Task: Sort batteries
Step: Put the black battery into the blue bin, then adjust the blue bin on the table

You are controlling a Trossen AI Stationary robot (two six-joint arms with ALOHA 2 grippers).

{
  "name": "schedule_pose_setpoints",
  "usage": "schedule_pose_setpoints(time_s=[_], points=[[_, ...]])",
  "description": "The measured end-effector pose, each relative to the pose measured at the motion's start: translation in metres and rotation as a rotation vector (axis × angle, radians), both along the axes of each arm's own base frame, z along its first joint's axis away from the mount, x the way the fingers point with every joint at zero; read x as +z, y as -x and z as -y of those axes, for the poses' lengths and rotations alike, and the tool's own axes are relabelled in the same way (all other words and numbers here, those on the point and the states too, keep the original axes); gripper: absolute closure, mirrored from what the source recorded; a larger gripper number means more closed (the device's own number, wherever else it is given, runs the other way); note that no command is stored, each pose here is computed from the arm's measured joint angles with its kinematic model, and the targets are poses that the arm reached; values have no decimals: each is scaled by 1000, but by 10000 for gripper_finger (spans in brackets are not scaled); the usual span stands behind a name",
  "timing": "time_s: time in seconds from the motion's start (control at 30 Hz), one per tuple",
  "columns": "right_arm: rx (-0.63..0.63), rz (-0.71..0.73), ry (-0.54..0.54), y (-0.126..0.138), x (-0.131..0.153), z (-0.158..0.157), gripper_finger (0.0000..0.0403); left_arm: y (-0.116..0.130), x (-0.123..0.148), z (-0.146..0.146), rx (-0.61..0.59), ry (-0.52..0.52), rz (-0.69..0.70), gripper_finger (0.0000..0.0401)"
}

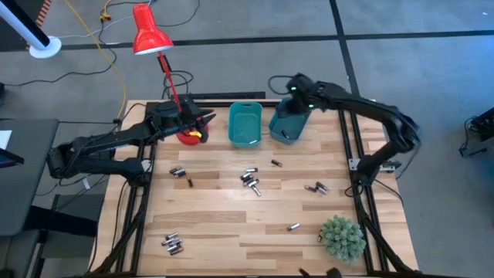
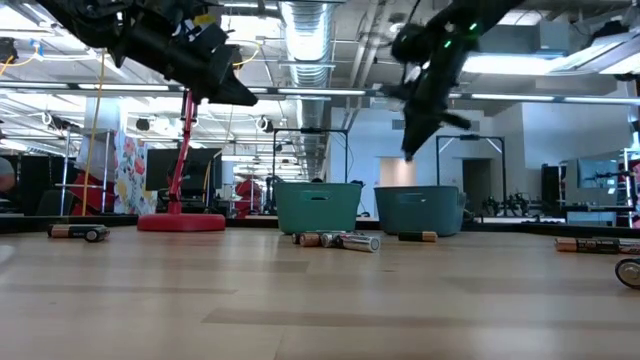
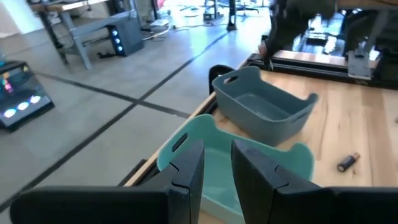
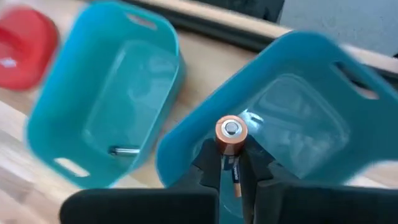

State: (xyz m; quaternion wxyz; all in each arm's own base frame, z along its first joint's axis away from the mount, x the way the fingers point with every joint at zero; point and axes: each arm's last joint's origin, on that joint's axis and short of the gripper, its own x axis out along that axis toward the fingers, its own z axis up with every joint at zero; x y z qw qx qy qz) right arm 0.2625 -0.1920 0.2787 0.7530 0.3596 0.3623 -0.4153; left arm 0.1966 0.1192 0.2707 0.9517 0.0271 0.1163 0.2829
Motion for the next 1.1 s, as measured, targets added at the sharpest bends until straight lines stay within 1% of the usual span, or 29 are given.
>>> schedule_pose_setpoints(time_s=[0.1, 0.2, 0.3, 0.4, 0.6, 0.77, 0.97, 1.1], points=[[1, -82, -54, -13, -28, 12, 370, 2, 0, -4, 26, 29, 20, 324], [-11, -149, -104, -18, -52, 21, 368, 3, 0, -5, 40, 49, 33, 324], [-8, -202, -139, -20, -69, 25, 365, 3, 0, -5, 42, 55, 36, 324], [28, -242, -152, -24, -81, 25, 355, 3, 0, -5, 40, 52, 33, 324], [87, -268, -143, -28, -86, 23, 317, 3, 0, -5, 40, 51, 33, 324], [91, -270, -143, -28, -86, 23, 289, 3, 0, -5, 40, 50, 33, 324], [96, -268, -143, -29, -86, 22, 270, 3, 0, -5, 39, 50, 33, 324], [125, -218, -185, -31, -86, 21, 265, 3, 0, -5, 39, 50, 33, 324]])
